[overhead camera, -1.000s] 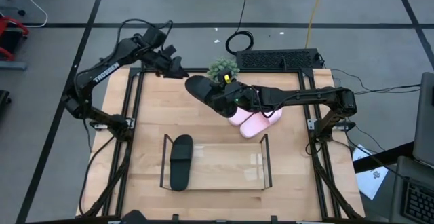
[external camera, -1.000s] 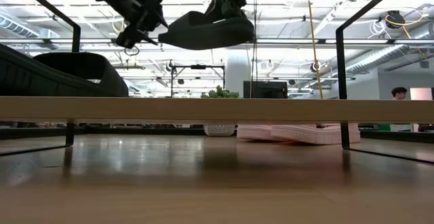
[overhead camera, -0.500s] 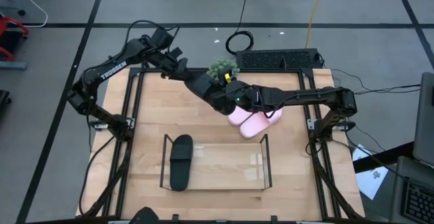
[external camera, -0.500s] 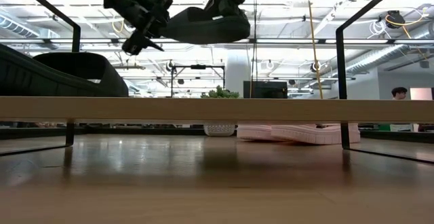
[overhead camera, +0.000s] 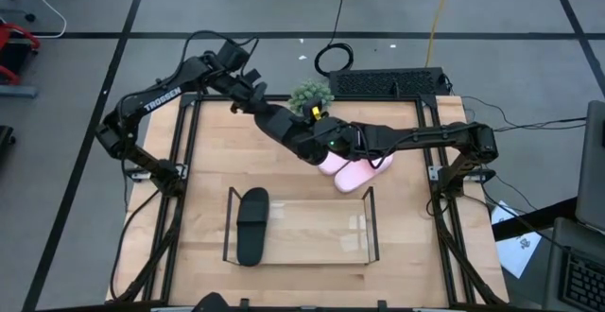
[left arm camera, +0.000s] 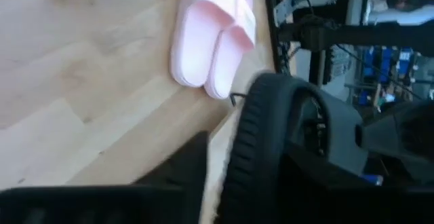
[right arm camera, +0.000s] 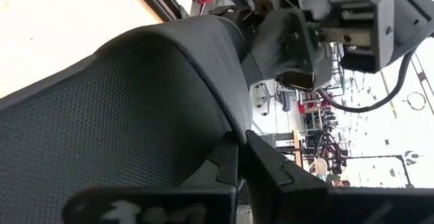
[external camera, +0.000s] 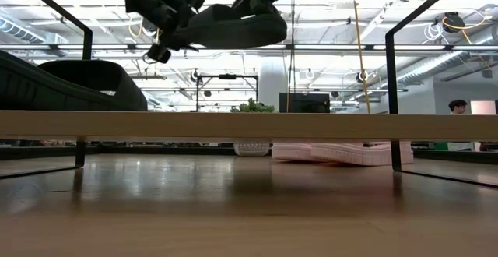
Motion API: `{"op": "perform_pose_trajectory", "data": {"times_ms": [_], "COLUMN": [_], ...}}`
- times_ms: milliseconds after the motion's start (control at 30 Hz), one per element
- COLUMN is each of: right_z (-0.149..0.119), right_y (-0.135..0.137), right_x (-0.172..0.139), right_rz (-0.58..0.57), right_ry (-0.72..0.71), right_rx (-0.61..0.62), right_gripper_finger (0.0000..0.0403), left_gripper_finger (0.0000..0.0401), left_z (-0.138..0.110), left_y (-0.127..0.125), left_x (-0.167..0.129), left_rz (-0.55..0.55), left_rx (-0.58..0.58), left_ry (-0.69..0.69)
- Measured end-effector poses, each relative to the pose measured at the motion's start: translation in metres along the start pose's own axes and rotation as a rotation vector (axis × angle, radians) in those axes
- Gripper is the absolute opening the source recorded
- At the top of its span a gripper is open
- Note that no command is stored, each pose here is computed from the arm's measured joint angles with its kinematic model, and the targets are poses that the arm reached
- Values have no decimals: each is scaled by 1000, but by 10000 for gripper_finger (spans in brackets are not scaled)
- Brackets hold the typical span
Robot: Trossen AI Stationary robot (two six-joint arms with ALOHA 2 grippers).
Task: Pick and place slides into the shelf
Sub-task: Put the black slipper on the shelf
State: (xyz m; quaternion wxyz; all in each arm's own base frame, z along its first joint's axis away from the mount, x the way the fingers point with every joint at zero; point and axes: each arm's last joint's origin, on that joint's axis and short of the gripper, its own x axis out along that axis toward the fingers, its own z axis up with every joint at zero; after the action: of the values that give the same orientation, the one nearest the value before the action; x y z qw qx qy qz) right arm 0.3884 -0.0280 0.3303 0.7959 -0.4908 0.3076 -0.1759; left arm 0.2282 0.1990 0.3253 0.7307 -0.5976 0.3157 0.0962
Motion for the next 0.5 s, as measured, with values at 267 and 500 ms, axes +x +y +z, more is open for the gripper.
{"op": "perform_pose_trajectory", "data": {"times_ms": [267, 500], "right_z": [0, 3], "right_y": [1, 2], "right_x": [0, -2], "right_rz": [0, 0], "right_ry": [6, 1], "right_rx": [-3, 1], "right_gripper_finger": [2, 15], "left_gripper_finger": [24, 22], "left_z": [-2, -2], "left_y": [-3, -3], "left_x": [3, 3], "left_rz": [-15, -15], "left_rx": [33, 58], "left_ry": [18, 18]}}
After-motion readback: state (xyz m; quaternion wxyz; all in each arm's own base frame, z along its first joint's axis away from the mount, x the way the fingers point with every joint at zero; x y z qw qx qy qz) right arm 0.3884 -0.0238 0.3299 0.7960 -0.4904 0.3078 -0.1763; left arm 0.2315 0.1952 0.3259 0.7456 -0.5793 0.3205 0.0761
